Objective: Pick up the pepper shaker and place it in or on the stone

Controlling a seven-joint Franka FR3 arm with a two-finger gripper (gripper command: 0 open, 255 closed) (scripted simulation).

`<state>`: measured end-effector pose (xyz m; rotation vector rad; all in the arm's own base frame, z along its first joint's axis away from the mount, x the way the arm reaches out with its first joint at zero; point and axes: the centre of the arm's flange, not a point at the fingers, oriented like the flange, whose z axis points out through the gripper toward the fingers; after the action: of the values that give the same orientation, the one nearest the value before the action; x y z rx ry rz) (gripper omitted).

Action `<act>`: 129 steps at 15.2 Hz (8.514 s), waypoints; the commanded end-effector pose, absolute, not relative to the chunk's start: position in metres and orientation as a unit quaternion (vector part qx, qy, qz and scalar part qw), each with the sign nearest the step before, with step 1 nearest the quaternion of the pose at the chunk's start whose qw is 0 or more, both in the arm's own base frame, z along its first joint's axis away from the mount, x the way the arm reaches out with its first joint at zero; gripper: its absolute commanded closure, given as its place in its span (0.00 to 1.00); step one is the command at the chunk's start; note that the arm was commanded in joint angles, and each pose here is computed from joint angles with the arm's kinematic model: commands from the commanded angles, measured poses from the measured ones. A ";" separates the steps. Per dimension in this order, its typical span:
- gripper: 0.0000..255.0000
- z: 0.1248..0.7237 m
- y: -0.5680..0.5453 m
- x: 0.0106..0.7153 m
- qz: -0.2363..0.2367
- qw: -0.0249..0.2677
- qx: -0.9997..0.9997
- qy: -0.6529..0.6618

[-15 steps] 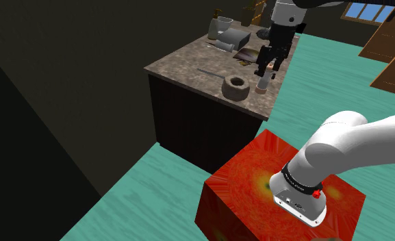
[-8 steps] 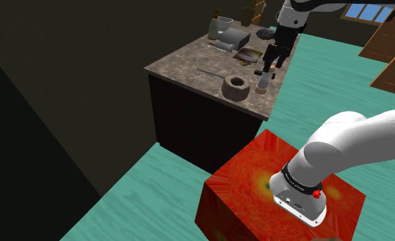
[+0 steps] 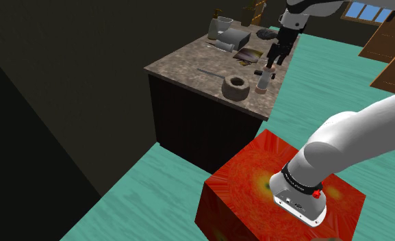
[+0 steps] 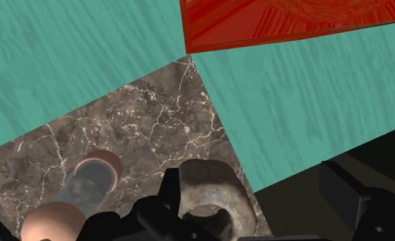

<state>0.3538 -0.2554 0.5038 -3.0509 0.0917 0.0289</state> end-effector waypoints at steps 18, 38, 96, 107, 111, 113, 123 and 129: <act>0.00 0.429 -0.472 0.420 -0.019 0.084 -0.996 0.008; 1.00 0.394 -0.466 0.422 -0.019 0.084 -0.996 0.008; 1.00 0.605 -0.293 0.508 -0.019 0.084 -0.996 0.008; 1.00 0.547 -0.293 0.508 -0.019 0.084 -0.996 0.008; 1.00 0.526 -0.293 0.508 -0.019 0.084 -0.996 0.008; 1.00 0.515 -0.293 0.508 -0.019 0.084 -0.996 0.008; 1.00 0.495 -0.293 0.508 -0.019 0.084 -0.996 0.008; 0.00 0.495 -0.293 0.508 -0.019 0.084 -0.996 0.008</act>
<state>0.5077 -0.2933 0.4953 -2.9731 0.0243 -0.0570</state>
